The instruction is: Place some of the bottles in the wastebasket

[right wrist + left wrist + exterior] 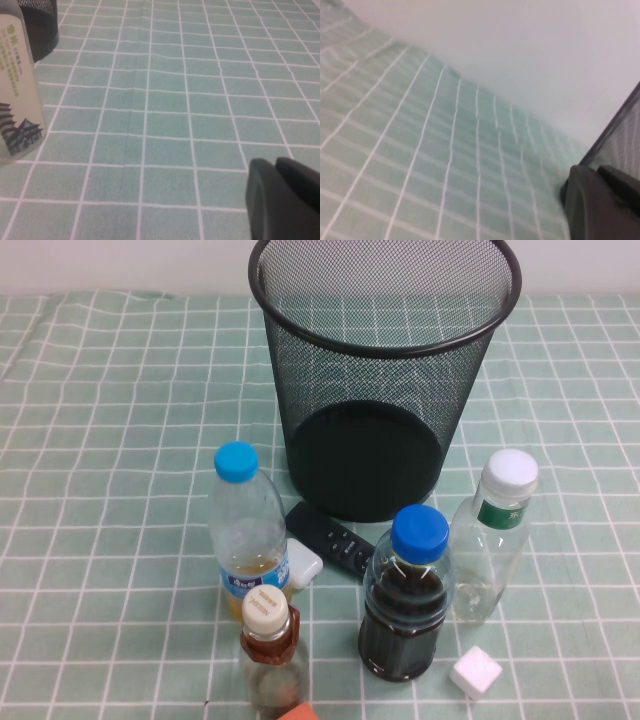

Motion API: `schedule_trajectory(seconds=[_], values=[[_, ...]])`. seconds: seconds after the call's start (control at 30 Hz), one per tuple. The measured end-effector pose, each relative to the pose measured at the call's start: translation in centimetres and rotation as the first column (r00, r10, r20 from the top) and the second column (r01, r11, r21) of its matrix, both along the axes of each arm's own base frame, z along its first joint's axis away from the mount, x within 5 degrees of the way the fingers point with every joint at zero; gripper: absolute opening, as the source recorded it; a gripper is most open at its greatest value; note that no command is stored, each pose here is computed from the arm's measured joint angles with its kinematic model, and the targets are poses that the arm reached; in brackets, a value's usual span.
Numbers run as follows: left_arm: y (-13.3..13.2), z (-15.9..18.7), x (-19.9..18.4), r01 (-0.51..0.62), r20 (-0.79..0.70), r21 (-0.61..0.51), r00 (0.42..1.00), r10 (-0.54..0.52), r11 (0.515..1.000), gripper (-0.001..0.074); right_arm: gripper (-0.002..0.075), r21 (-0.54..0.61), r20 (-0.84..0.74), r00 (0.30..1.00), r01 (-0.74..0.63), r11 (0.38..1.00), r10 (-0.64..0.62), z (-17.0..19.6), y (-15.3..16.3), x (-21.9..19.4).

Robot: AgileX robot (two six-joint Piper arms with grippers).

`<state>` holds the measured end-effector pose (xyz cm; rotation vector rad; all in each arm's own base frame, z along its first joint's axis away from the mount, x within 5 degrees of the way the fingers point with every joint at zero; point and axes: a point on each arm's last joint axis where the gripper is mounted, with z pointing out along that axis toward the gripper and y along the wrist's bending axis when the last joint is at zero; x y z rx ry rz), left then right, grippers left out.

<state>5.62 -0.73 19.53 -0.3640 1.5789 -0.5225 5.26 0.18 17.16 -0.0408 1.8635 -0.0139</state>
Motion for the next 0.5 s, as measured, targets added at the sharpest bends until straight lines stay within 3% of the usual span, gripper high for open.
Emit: schedule_trajectory(seconds=[0.17, 0.27, 0.4, 0.5], values=[[-0.2, 1.9, -0.3, 0.026, 0.024, -0.039, 0.999, -0.025, 0.999, -0.0006, -0.0007, 0.0, 0.0, 1.0, 0.0, 1.0, 0.0, 0.0, 0.0, 0.0], [-0.9, 5.5, -1.2, 0.138, -0.022, 0.068, 0.99, -0.137, 0.988, -0.0006, -0.0007, 0.0, 0.0, 1.0, 0.0, 1.0, 0.0, 0.0, 0.0, 0.0], [-1.7, 9.3, -1.4, 0.29, -0.119, 0.24, 0.956, -0.268, 0.926, -0.0006, -0.0007, 0.0, 0.0, 1.0, 0.0, 1.0, 0.0, 0.0, 0.0, 0.0], [-2.4, 9.9, -0.7, 0.407, -0.206, 0.326, 0.911, -0.356, 0.853, -0.0006, -0.0007, 0.0, 0.0, 1.0, 0.0, 1.0, 0.0, 0.0, 0.0, 0.0]])
